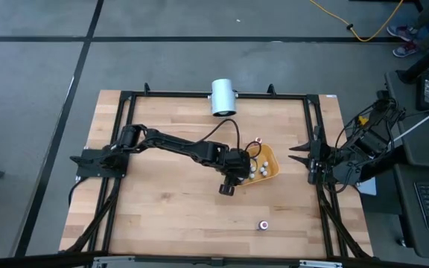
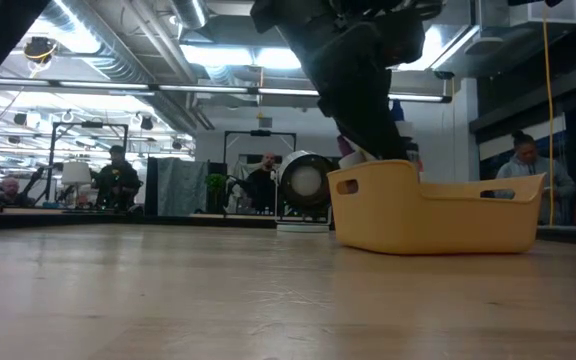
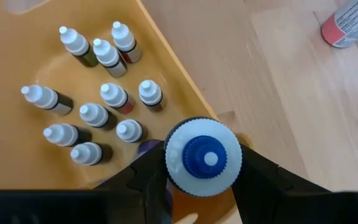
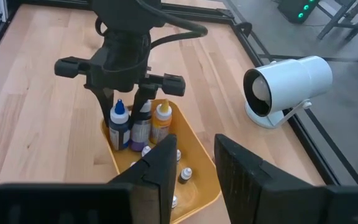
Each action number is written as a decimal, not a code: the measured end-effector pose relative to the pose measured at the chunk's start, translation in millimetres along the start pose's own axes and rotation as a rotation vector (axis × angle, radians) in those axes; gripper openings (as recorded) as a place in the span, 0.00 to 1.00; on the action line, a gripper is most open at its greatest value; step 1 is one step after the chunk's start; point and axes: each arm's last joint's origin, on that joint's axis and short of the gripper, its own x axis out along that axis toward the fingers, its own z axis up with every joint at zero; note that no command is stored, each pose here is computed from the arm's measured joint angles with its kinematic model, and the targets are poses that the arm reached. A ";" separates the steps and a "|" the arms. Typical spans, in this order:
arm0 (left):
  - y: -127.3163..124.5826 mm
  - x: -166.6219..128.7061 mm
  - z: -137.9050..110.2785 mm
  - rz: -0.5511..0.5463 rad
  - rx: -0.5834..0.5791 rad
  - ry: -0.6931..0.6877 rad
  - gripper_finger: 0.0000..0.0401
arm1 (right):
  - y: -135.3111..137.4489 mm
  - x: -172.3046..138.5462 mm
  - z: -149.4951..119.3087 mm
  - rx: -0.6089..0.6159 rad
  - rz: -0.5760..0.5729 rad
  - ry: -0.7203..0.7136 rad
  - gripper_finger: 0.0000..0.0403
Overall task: Pick & Place food coloring
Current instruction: Put the large blue food coloring bottle into the yellow bin
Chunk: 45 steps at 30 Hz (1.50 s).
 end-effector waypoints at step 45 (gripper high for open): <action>14.6 12.0 -6.3 0.020 -0.023 0.018 0.37 | 0.2 0.0 0.4 0.038 0.002 -0.003 0.27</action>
